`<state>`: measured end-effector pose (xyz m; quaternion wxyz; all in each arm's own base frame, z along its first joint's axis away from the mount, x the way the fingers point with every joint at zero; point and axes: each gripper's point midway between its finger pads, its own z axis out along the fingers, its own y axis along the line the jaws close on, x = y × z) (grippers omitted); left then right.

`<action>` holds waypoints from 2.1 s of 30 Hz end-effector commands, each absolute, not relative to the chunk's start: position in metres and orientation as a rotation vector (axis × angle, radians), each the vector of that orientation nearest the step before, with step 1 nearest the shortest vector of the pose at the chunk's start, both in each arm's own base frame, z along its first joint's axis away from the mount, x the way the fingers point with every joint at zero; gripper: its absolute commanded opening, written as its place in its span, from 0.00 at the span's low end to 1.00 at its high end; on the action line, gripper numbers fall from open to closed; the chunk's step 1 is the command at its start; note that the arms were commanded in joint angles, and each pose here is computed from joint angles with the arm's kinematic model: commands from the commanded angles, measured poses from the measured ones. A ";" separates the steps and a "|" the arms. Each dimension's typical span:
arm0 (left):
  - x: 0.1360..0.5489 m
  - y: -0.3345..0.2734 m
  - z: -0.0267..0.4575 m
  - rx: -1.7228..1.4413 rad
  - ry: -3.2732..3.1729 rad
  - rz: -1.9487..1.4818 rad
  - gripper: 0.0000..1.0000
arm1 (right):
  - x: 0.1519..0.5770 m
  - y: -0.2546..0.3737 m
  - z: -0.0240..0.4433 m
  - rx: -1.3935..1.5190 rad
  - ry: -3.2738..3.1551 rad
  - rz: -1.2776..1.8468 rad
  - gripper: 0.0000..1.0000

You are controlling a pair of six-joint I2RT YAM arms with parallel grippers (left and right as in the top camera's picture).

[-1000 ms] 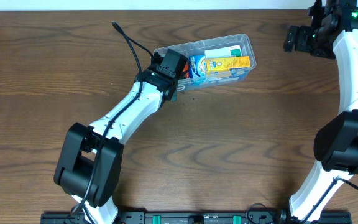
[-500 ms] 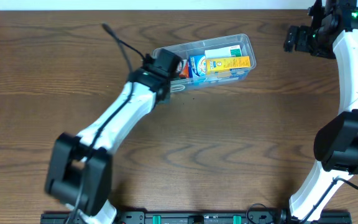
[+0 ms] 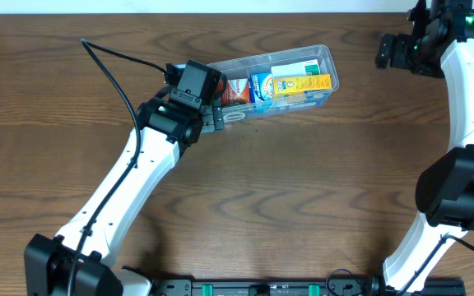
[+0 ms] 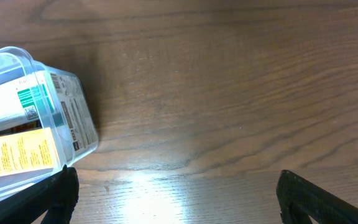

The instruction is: Pack container

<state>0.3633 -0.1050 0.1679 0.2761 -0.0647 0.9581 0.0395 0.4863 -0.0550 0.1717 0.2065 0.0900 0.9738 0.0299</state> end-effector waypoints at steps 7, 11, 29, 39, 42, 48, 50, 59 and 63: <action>0.320 -0.084 0.150 -0.200 2.749 0.244 0.98 | 0.488 -0.054 0.177 0.262 2.698 0.088 0.99; 0.306 -0.077 0.142 -0.224 2.797 0.289 0.98 | 0.488 -0.054 0.177 0.262 2.698 0.088 0.99; 0.321 -0.062 0.136 -0.199 2.247 -0.190 0.98 | 0.488 -0.054 0.177 0.262 2.698 0.088 0.99; 0.289 -0.018 0.172 -0.199 1.959 -0.248 0.98 | 0.488 -0.054 0.177 0.262 2.698 0.088 0.99; 0.277 -0.010 0.178 -0.203 1.891 -0.239 0.98 | 0.488 -0.054 0.177 0.262 2.698 0.088 0.99; 0.261 -0.010 0.171 -0.149 1.820 -0.235 0.98 | 0.488 -0.054 0.177 0.262 2.698 0.088 0.99; 0.259 -0.010 0.170 -0.132 1.783 -0.225 0.98 | 0.488 -0.054 0.177 0.262 2.698 0.088 0.99; 0.251 -0.010 0.143 -0.091 1.730 -0.197 0.98 | 0.488 -0.054 0.177 0.262 2.698 0.088 0.99; 0.247 -0.010 0.126 -0.089 1.776 -0.189 0.98 | 0.488 -0.054 0.177 0.262 2.698 0.088 0.99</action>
